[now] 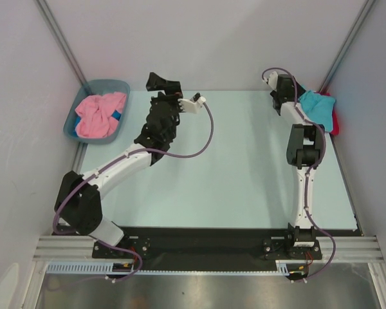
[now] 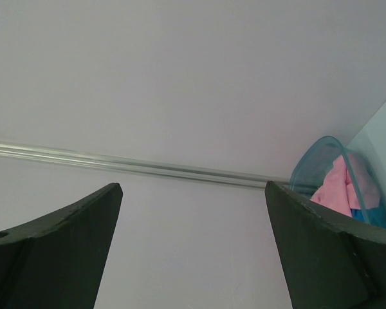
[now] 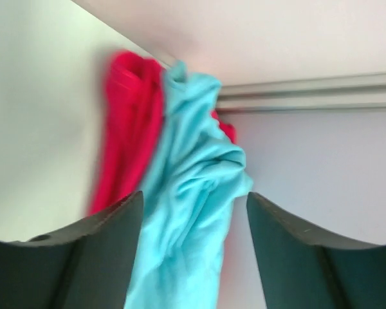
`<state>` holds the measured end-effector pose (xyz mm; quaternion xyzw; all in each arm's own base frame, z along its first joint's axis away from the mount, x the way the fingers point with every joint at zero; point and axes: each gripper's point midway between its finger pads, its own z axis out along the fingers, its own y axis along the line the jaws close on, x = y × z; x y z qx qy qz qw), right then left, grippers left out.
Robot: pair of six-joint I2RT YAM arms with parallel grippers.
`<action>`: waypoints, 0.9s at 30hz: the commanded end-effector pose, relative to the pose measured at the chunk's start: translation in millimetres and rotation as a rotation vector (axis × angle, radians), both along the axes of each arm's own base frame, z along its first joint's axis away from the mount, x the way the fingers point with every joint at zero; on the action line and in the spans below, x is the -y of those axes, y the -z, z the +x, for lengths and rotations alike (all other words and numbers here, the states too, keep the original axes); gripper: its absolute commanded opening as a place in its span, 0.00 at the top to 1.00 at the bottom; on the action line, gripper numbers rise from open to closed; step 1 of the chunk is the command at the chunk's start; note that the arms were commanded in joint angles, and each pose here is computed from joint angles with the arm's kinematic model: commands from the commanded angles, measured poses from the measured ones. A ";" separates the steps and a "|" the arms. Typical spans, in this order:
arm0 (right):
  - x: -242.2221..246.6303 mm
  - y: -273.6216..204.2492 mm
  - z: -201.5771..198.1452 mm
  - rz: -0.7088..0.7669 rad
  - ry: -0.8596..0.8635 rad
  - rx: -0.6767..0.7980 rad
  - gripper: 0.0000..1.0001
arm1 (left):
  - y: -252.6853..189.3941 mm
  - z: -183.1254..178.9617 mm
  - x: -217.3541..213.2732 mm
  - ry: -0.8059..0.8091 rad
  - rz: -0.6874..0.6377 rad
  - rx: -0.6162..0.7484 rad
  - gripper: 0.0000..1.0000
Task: Fold and stack the t-shirts
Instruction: Reset both grippers
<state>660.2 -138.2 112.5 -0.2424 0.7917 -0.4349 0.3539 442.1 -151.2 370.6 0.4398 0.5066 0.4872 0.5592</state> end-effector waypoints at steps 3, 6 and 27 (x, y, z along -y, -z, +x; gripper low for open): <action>-20.6 -82.3 -17.3 0.203 0.007 0.112 0.27 | -38.0 0.2 9.2 0.028 -0.028 0.102 0.00; -51.0 -115.6 -43.1 0.506 0.046 0.115 0.27 | -36.6 2.8 8.7 0.017 -0.060 0.095 0.00; -203.9 -323.3 -169.5 1.135 -0.424 0.276 0.00 | 48.3 -8.0 -22.7 -0.025 -0.942 -0.435 0.00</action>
